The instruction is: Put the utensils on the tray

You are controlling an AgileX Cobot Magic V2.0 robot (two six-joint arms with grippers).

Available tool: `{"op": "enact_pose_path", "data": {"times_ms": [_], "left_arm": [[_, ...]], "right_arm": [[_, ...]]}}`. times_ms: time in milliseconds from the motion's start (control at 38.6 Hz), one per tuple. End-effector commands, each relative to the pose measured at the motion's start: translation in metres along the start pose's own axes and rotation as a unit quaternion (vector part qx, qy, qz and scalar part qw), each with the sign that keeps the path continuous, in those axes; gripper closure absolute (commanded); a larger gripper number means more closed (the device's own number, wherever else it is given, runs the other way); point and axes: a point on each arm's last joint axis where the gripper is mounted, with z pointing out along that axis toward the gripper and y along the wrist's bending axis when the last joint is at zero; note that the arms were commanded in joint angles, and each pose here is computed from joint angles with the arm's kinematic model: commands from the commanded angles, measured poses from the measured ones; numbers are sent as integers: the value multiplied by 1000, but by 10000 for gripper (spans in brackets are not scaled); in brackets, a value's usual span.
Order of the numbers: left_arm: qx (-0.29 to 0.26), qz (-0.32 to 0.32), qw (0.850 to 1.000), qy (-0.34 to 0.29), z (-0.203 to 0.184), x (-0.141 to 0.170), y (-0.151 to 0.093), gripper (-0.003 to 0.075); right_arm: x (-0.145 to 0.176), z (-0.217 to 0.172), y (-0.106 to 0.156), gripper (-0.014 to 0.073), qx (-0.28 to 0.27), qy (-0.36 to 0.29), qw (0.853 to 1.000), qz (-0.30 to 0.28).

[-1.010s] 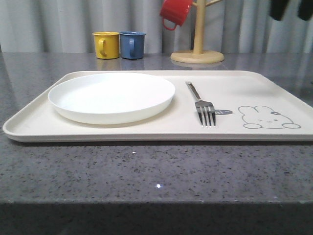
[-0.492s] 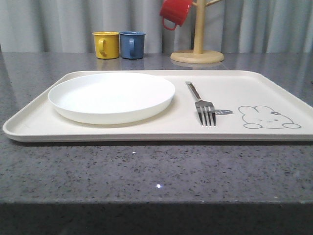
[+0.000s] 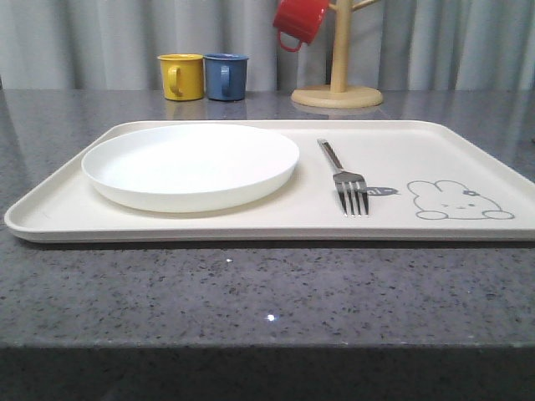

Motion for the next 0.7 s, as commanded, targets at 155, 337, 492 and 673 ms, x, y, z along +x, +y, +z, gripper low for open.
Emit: {"op": "enact_pose_path", "data": {"times_ms": [155, 337, 492, 673], "left_arm": [[0, -7, 999, -53, -2, -16, 0, 738], [0, -7, 999, -53, -2, -16, 0, 738], [0, -7, 999, -54, -2, -17, 0, 738], [0, -7, 999, -54, -2, -17, 0, 738]], "right_arm": [[0, -17, 0, 554, -5, -26, 1000, -3], [3, -32, 0, 583, -6, -34, 999, -3], [10, -62, 3, 581, -14, -44, 999, 6], [24, -96, 23, 582, -28, -85, 996, -6]]}}
